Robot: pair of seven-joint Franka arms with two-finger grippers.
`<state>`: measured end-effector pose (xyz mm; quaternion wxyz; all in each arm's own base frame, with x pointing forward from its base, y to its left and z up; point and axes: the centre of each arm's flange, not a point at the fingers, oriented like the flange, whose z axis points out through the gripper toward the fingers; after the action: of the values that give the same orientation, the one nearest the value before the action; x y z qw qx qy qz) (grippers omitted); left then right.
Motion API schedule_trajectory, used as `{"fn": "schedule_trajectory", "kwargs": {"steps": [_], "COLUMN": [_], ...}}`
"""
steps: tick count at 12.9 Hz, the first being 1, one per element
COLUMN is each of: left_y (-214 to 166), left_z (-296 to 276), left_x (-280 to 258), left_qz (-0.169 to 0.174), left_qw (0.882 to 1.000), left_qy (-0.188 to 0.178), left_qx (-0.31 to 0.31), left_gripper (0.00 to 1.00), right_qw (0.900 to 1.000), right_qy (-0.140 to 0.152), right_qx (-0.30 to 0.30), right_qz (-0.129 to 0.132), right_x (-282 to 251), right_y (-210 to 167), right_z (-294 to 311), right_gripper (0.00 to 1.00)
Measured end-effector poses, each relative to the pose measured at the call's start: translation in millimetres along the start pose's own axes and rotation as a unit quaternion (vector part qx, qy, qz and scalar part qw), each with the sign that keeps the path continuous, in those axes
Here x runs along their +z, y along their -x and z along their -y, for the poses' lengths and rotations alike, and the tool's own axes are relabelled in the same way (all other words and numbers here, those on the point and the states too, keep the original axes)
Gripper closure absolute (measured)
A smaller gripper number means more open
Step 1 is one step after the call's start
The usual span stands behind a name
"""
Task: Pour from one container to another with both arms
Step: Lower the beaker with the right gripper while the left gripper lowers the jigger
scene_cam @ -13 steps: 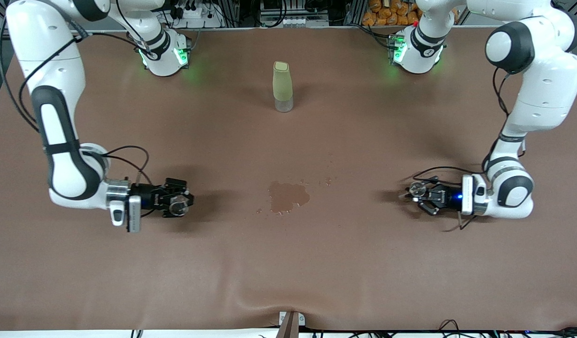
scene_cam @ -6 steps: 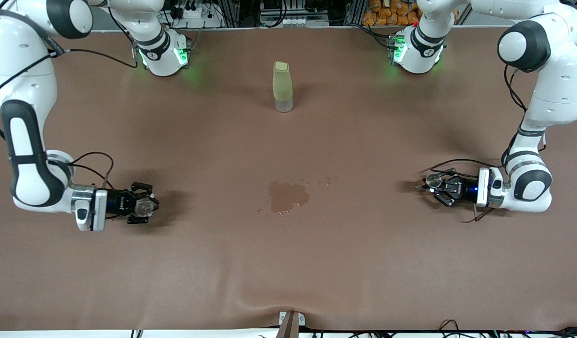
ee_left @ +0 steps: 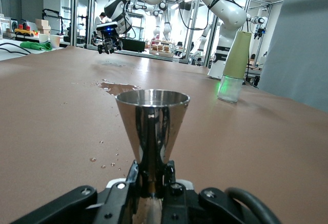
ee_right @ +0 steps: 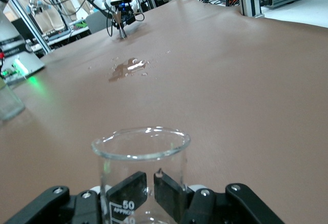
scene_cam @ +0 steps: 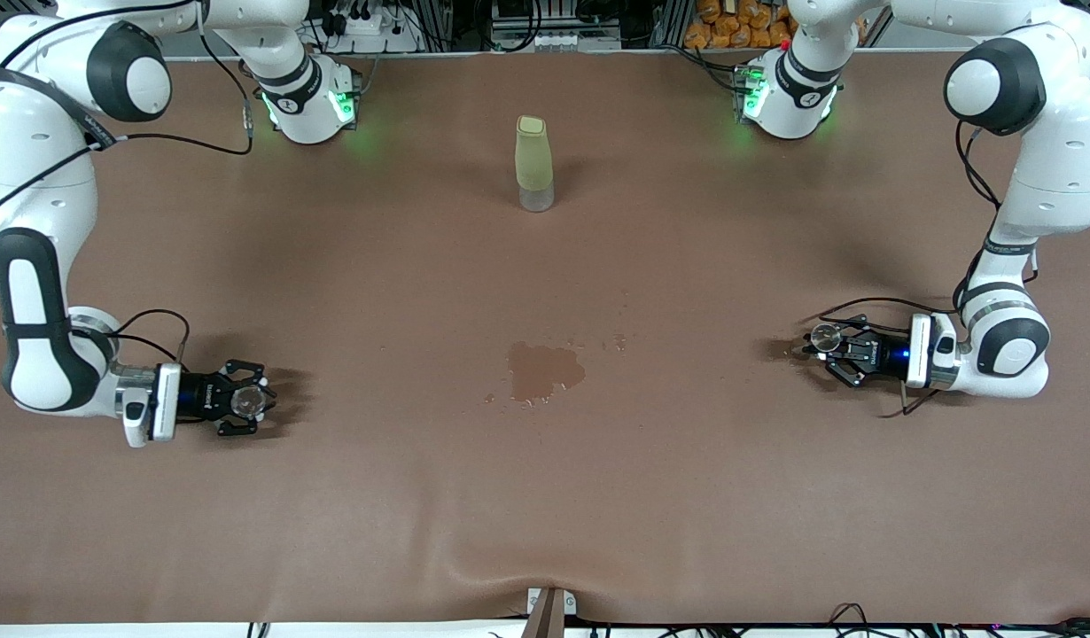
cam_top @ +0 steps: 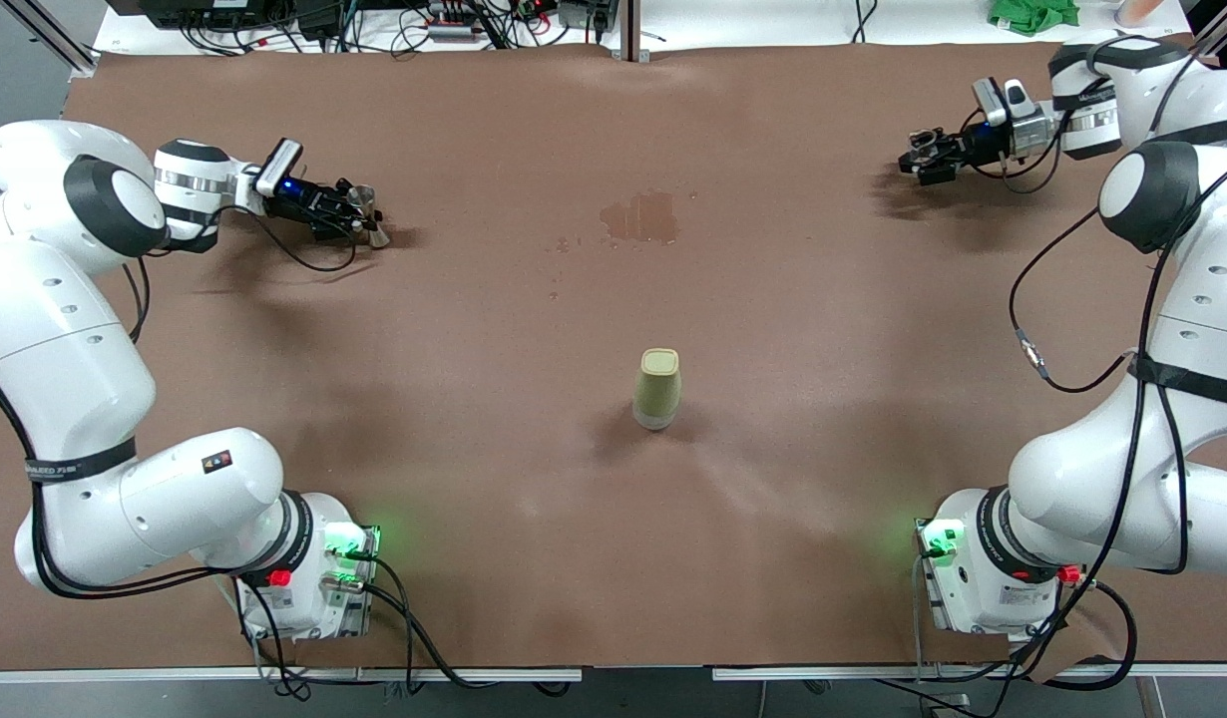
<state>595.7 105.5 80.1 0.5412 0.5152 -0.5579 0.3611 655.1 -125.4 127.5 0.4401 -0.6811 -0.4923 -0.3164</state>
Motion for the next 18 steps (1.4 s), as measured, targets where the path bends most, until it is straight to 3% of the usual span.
{"fn": "schedule_trajectory", "kwargs": {"steps": [3, 6, 7, 10, 12, 13, 15, 18], "left_y": [2, 6, 10, 20, 17, 9, -26, -84], "left_z": [0, -4, -9, -27, -39, -40, -29, -1], "left_x": [1, -6, -16, -72, -111, -128, -148, -134], "left_qz": [-0.002, 0.003, 0.010, 0.048, 0.074, 0.093, 0.134, 0.167], "left_qw": [1.000, 1.000, 0.999, 0.994, 0.984, 0.978, 0.961, 0.927], "left_qy": [0.001, -0.003, -0.010, -0.046, -0.073, -0.080, -0.091, -0.105], "left_qx": [-0.002, -0.015, -0.030, -0.086, -0.143, -0.168, -0.225, -0.318], "left_gripper": [0.41, 0.07, 0.00, 0.00, 0.00, 0.00, 0.00, 0.00], "right_qw": [0.999, 0.995, 0.993, 0.992, 0.992, 0.992, 0.992, 0.992], "right_qy": [0.015, 0.045, 0.051, 0.059, 0.060, 0.059, 0.059, 0.060], "right_qx": [-0.039, -0.091, -0.103, -0.113, -0.113, -0.112, -0.113, -0.112], "right_qz": [-0.001, 0.019, 0.023, 0.023, 0.019, 0.018, 0.017, 0.016], "right_x": [-18, -27, -30, -38, -41, -41, -43, -44], "right_y": [23, 45, 51, 65, 69, 70, 70, 71], "right_z": [-1, -8, -9, -8, -7, -7, -7, -6], "right_gripper": [0.85, 0.85, 0.85, 0.85, 0.85, 0.78, 0.56, 0.21]}}
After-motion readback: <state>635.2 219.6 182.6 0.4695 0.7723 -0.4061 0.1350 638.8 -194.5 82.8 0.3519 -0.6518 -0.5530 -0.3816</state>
